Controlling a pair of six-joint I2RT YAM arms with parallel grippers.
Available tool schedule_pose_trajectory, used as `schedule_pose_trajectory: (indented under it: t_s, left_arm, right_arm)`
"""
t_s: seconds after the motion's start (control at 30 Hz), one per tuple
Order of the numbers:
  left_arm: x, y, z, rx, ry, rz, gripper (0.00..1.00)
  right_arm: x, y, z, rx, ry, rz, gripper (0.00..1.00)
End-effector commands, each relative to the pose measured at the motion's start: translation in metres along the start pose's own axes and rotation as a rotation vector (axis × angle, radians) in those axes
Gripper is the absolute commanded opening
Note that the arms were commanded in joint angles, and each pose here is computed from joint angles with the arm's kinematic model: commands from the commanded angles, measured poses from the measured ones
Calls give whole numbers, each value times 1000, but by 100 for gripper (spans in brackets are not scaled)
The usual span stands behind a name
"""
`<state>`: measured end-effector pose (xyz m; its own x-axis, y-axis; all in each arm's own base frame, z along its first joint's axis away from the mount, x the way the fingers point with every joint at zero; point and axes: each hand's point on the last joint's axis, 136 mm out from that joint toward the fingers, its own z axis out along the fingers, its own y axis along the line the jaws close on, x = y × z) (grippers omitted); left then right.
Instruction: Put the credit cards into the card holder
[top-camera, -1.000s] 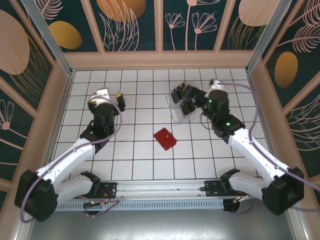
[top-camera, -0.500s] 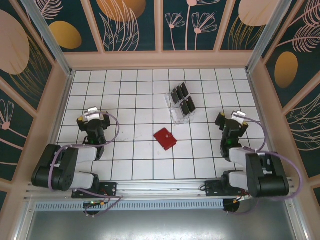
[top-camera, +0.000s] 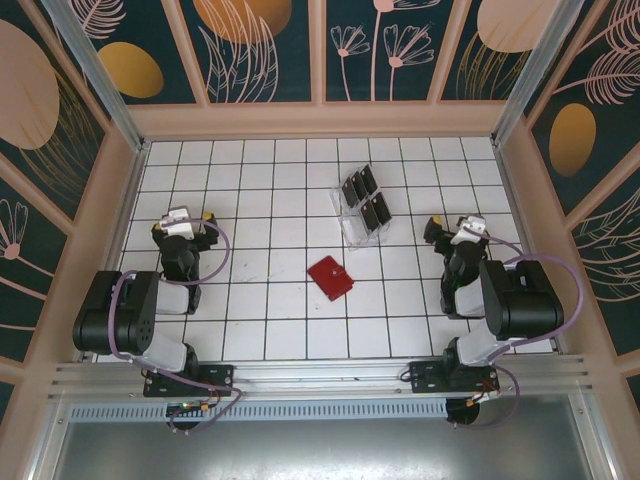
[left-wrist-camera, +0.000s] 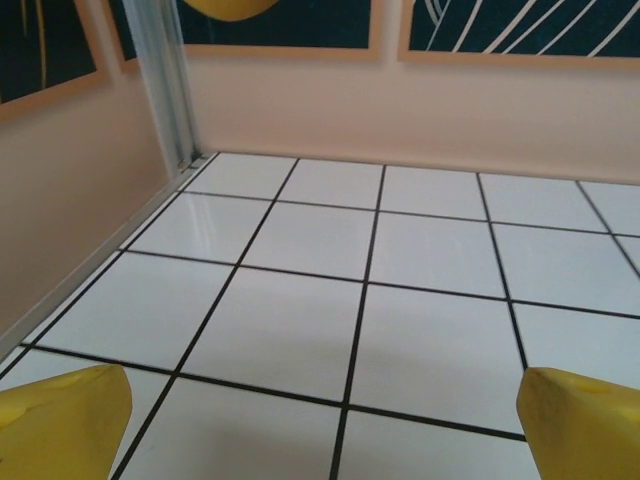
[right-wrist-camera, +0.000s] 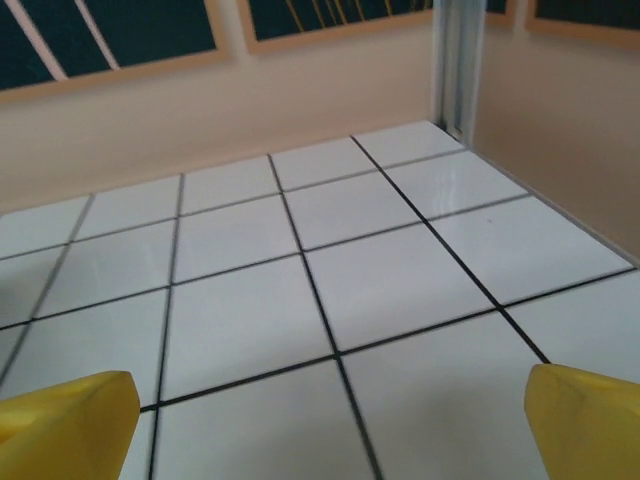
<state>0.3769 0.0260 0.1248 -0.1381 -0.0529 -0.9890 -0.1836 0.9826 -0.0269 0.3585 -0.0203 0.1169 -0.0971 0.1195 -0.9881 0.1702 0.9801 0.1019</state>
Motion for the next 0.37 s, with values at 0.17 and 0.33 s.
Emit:
schedule_pose_trajectory:
  t_s: [0.17,0.33]
  left_arm:
    - [-9,-6,-1,42,-41,-25,98]
    - [-10,-6,-1,41,-43,-26,99]
  right_arm:
    - [-11,4,13,-94,-6,20,99]
    - [-11,11,14,-109,-3,-6,99]
